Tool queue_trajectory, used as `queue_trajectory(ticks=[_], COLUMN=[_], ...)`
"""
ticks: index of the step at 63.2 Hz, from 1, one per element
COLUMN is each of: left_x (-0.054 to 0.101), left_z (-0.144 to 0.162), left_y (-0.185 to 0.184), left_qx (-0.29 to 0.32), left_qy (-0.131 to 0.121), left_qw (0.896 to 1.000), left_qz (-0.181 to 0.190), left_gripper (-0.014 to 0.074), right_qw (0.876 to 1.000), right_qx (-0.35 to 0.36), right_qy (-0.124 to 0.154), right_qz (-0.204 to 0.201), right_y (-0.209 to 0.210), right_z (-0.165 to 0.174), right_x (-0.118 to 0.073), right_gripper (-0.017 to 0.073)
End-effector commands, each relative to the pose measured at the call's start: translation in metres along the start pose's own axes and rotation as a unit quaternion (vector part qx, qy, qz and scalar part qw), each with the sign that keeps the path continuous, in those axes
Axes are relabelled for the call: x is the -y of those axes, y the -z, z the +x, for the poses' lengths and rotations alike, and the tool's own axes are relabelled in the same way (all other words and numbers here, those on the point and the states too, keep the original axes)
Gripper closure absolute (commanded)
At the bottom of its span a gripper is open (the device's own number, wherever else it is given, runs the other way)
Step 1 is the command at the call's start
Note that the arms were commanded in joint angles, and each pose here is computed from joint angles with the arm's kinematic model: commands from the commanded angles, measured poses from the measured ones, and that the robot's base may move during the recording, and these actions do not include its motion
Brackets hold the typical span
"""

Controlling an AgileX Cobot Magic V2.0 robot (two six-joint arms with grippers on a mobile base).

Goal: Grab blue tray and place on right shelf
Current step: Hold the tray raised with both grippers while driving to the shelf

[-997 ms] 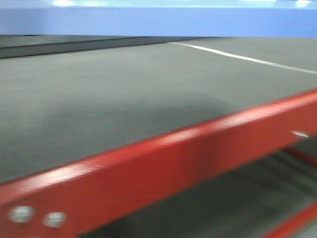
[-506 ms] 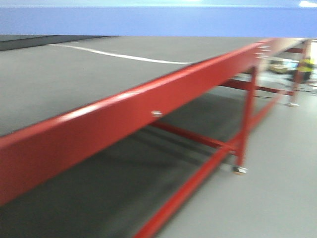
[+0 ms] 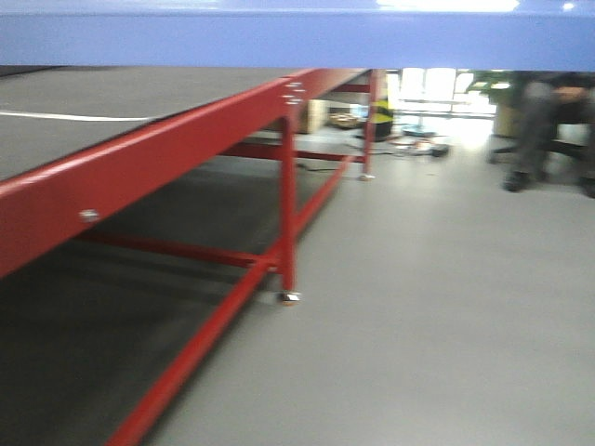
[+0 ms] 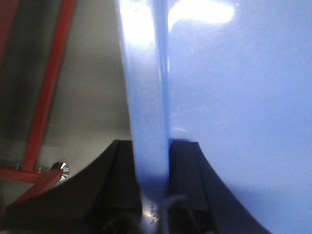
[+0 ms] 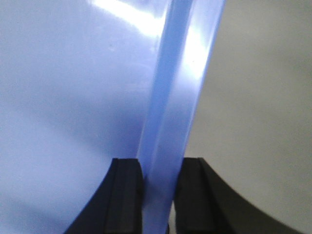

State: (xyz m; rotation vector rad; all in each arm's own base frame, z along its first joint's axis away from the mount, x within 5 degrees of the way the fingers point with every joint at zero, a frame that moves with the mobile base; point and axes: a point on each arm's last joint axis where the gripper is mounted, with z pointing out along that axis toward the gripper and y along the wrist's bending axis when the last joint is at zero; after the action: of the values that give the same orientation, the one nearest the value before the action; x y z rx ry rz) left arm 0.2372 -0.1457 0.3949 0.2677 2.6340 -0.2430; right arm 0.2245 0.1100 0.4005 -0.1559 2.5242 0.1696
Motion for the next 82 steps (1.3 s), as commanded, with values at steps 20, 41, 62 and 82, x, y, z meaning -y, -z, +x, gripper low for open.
queue_trajectory(ticks=[20, 41, 62, 82], left_x=[0.0011, 0.0011, 0.0011, 0.0011], left_z=[0.0099, 0.0099, 0.0099, 0.0099], left_y=[0.016, 0.016, 0.016, 0.016], left_qx=[-0.027, -0.027, -0.027, -0.027], left_qy=[-0.018, -0.018, -0.018, -0.018], left_qw=[0.999, 0.999, 0.999, 0.999], left_qz=[0.002, 0.002, 0.002, 0.002], left_gripper=[0.0642, 0.0642, 0.0642, 0.0642], right_qw=[0.997, 0.997, 0.997, 0.997], right_qx=[0.072, 0.072, 0.072, 0.072], right_qy=[0.009, 0.009, 0.009, 0.009], right_qz=[-0.034, -0.034, -0.034, -0.034], right_y=[0.0195, 0.0195, 0.0195, 0.0195], right_z=[-0.0105, -0.0105, -0.0105, -0.0105], right_x=[-0.0039, -0.0039, -0.0039, -0.0039], right_gripper=[0.0505, 0.0505, 0.0505, 0.0505])
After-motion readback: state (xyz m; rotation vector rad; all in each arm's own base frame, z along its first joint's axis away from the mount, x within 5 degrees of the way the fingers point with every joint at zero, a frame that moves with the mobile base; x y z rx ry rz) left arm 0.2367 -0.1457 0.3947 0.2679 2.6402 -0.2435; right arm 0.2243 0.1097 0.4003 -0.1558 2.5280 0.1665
